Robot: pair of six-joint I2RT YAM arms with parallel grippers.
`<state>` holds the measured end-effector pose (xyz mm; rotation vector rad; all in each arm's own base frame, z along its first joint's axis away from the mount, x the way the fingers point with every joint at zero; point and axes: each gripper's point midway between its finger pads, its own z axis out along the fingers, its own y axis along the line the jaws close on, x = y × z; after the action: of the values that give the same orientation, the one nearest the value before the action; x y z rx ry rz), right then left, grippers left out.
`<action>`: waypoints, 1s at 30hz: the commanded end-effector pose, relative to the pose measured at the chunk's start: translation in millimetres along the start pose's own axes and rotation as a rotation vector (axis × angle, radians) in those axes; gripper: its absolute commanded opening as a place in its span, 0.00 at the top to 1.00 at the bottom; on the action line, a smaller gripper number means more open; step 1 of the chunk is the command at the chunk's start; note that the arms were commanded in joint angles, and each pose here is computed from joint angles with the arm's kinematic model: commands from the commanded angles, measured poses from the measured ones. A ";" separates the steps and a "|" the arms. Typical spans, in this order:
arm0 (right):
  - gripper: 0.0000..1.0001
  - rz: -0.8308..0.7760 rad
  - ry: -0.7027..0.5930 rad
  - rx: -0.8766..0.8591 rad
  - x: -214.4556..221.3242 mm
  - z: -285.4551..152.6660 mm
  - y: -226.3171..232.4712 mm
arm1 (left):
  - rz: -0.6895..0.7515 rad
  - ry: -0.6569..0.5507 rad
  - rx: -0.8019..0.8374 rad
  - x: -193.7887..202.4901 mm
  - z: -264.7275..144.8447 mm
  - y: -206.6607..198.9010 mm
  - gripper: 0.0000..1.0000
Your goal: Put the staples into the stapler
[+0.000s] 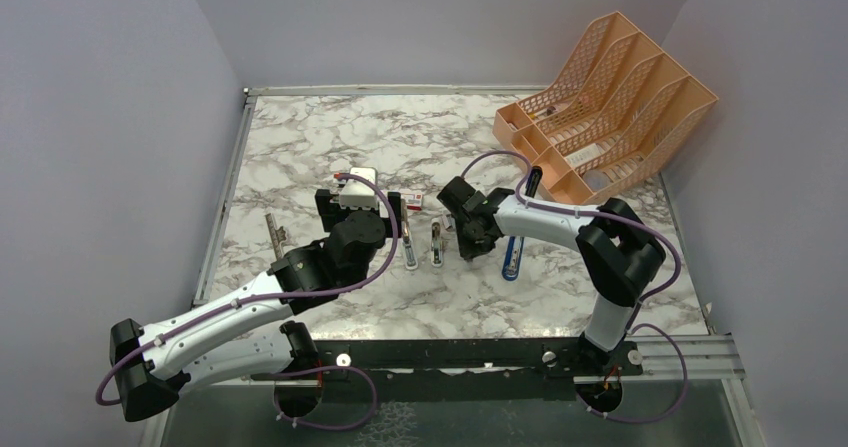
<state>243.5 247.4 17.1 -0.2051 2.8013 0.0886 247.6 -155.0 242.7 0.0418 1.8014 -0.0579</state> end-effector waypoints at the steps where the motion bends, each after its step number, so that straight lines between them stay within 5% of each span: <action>1: 0.79 0.004 0.019 0.068 7.5 6.3 -10.3 | -0.025 -0.020 -0.018 -6.7 -1.5 5.1 0.01; 22: 0.80 0.202 -0.352 -0.004 -21.2 -56.9 40.4 | -0.065 -0.039 0.004 -15.5 -7.0 6.7 0.01; 30: 0.80 0.207 -0.380 -0.040 -27.5 -52.0 72.6 | -0.108 -0.069 -0.004 -25.3 -13.4 15.7 0.01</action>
<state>221.6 300.3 68.5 0.0054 2.5146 0.1826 242.6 -147.1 259.0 -0.0051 1.7633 -0.1145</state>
